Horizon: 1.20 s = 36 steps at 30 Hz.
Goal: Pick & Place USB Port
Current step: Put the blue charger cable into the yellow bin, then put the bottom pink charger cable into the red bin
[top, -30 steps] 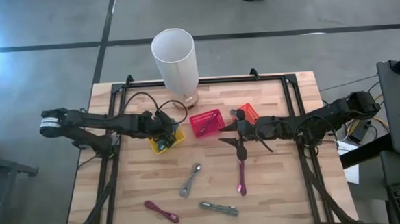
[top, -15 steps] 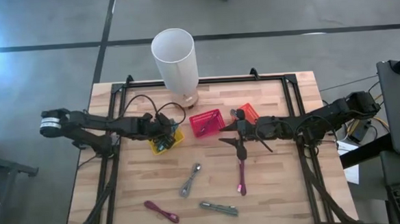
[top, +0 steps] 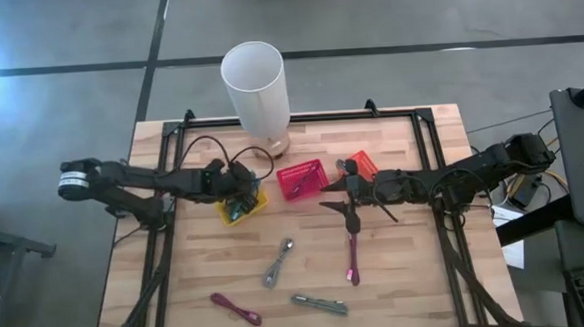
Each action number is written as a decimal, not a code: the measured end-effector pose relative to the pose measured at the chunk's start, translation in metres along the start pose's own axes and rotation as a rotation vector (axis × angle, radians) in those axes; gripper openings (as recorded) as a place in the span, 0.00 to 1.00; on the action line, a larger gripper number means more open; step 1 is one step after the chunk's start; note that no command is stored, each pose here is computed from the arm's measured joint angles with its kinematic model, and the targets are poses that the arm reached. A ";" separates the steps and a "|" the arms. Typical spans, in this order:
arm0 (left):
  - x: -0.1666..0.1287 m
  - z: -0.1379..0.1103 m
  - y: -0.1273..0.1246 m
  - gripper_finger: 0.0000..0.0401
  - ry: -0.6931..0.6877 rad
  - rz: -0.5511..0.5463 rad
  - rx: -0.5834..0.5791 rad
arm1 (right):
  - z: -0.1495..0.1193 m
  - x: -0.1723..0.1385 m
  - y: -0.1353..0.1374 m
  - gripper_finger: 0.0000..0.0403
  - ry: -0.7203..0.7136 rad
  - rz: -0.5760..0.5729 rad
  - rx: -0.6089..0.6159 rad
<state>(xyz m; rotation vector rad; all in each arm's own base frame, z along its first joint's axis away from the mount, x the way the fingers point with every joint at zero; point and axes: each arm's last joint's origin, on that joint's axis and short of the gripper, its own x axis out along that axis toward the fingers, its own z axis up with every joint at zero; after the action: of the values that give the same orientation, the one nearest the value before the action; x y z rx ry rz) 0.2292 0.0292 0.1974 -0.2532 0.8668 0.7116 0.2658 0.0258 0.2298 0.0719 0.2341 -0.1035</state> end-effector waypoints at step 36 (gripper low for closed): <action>-0.048 0.019 -0.074 0.28 -0.103 -0.739 -0.011 | -0.002 0.000 0.000 0.44 0.020 -0.002 -0.013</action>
<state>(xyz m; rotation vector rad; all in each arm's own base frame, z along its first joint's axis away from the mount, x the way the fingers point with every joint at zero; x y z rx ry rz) 0.2687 -0.0389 0.2407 -0.5074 0.6044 0.0386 0.2653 0.0257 0.2279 0.0597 0.2550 -0.1032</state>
